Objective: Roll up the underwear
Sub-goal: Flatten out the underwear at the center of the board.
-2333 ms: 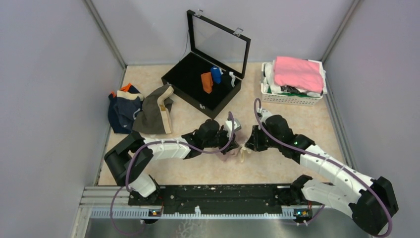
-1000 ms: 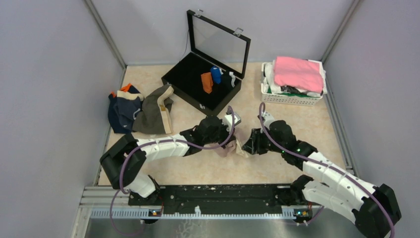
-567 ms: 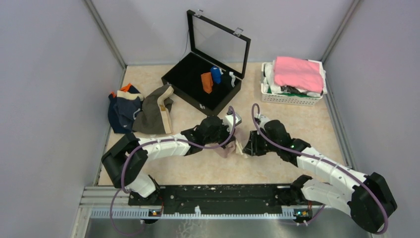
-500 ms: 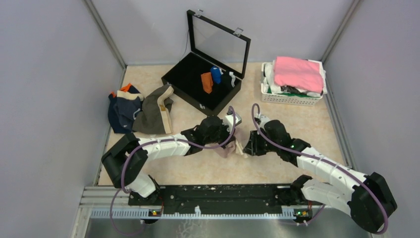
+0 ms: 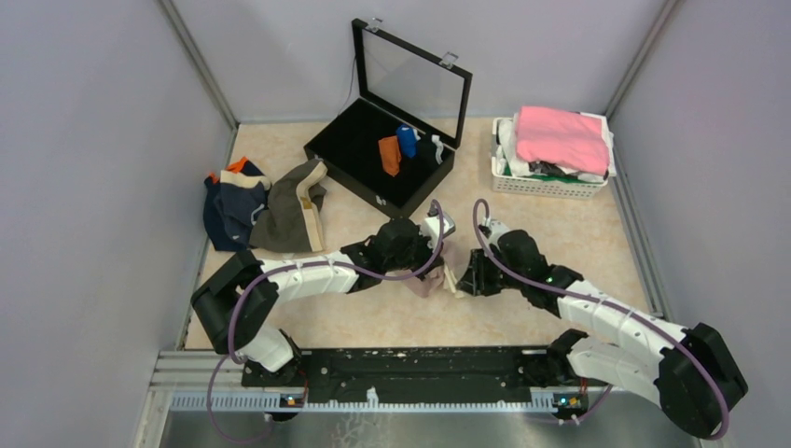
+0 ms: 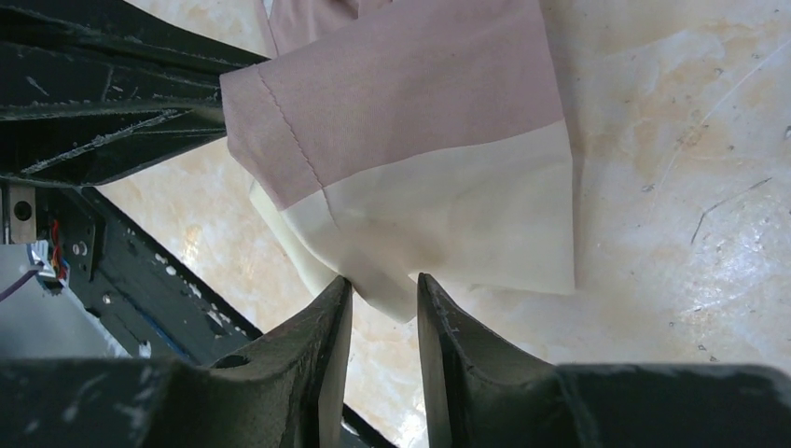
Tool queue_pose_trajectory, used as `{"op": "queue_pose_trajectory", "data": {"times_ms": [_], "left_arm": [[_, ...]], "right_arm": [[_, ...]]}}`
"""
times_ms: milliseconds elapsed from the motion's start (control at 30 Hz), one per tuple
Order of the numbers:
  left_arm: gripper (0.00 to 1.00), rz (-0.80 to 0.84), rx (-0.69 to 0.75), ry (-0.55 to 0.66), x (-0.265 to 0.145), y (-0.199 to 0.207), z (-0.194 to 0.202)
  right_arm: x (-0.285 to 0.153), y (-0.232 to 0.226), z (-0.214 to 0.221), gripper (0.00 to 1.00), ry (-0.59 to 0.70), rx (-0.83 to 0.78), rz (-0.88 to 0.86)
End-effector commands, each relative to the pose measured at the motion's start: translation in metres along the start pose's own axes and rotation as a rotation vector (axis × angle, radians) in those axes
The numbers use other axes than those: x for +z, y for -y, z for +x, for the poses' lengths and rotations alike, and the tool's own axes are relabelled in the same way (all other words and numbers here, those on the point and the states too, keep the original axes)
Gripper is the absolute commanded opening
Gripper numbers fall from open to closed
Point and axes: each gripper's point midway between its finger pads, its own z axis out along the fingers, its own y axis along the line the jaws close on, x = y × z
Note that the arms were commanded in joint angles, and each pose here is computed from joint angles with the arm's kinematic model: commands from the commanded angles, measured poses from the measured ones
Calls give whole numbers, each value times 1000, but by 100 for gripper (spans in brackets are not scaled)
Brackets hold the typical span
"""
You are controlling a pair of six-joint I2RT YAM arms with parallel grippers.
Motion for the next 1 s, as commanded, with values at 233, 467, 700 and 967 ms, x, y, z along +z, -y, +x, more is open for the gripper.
{"op": "queue_pose_trajectory", "data": {"times_ms": [233, 467, 700, 967], "left_arm": [[0, 32, -5, 49, 3, 5, -19], [0, 40, -9, 42, 6, 6, -18], [0, 17, -25, 24, 8, 1, -15], [0, 18, -53, 3, 14, 0, -11]], "right_arm": [[6, -17, -22, 32, 76, -14, -91], [12, -13, -16, 31, 49, -20, -81], [18, 1, 4, 31, -17, -9, -36], [22, -6, 5, 36, -20, -12, -79]]}}
